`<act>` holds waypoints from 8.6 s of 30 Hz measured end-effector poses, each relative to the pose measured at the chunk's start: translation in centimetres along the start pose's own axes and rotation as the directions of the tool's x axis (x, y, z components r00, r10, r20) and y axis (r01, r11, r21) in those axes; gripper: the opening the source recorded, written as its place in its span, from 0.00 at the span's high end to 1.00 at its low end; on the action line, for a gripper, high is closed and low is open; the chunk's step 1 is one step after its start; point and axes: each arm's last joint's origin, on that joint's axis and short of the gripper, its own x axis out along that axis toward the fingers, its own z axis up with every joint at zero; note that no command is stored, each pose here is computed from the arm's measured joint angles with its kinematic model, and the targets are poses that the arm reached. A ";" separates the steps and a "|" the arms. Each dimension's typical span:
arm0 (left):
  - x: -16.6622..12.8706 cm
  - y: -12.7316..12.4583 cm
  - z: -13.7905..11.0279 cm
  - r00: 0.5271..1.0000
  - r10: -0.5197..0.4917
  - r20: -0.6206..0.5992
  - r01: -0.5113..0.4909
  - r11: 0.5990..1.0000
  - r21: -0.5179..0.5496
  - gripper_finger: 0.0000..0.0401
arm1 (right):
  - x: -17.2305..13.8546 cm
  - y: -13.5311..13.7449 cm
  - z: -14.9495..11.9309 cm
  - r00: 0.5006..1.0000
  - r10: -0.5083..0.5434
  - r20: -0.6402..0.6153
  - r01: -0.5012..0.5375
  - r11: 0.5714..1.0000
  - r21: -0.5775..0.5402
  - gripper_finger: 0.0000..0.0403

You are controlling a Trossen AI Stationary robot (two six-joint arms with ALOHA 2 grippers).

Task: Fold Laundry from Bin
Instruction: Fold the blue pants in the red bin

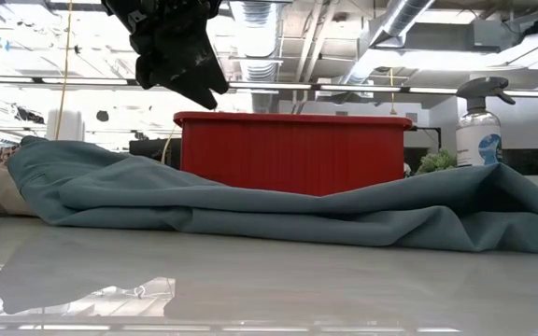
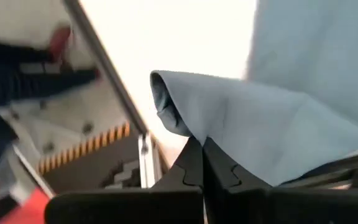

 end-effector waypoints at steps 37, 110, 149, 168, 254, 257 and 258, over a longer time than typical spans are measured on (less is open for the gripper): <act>0.0 0.2 0.1 0.998 0.058 0.040 -0.055 0.996 -0.074 0.50 | -14.5 -4.3 11.6 0.863 0.371 0.344 -0.234 0.896 -0.377 0.96; 0.4 1.4 0.4 0.987 0.155 0.045 -0.144 0.973 -0.182 0.50 | -9.2 -10.8 24.0 0.983 0.154 0.096 -0.072 0.818 -0.570 0.28; 0.4 1.5 0.2 0.987 0.159 0.023 -0.152 0.974 -0.170 0.50 | 7.7 -6.7 22.9 0.929 0.022 0.368 0.227 0.754 -0.617 0.29; 0.4 1.6 0.1 0.986 0.167 0.009 -0.163 0.972 -0.168 0.50 | 8.3 -6.4 23.5 0.933 0.012 0.360 0.221 0.770 -0.599 0.80; -2.0 -1.4 -3.8 0.987 0.098 -0.131 -0.122 0.973 -0.194 0.50 | 5.8 -3.0 28.9 0.824 0.196 0.531 0.371 0.521 -0.769 0.34; -2.0 -1.4 -3.8 0.986 0.104 -0.132 -0.128 0.974 -0.188 0.50 | 7.2 -2.4 29.5 0.842 0.177 0.510 0.373 0.492 -0.787 0.34; -2.0 -1.4 -3.8 0.985 0.106 -0.135 -0.130 0.974 -0.186 0.50 | 7.5 -2.2 29.8 0.844 0.170 0.508 0.375 0.490 -0.787 0.34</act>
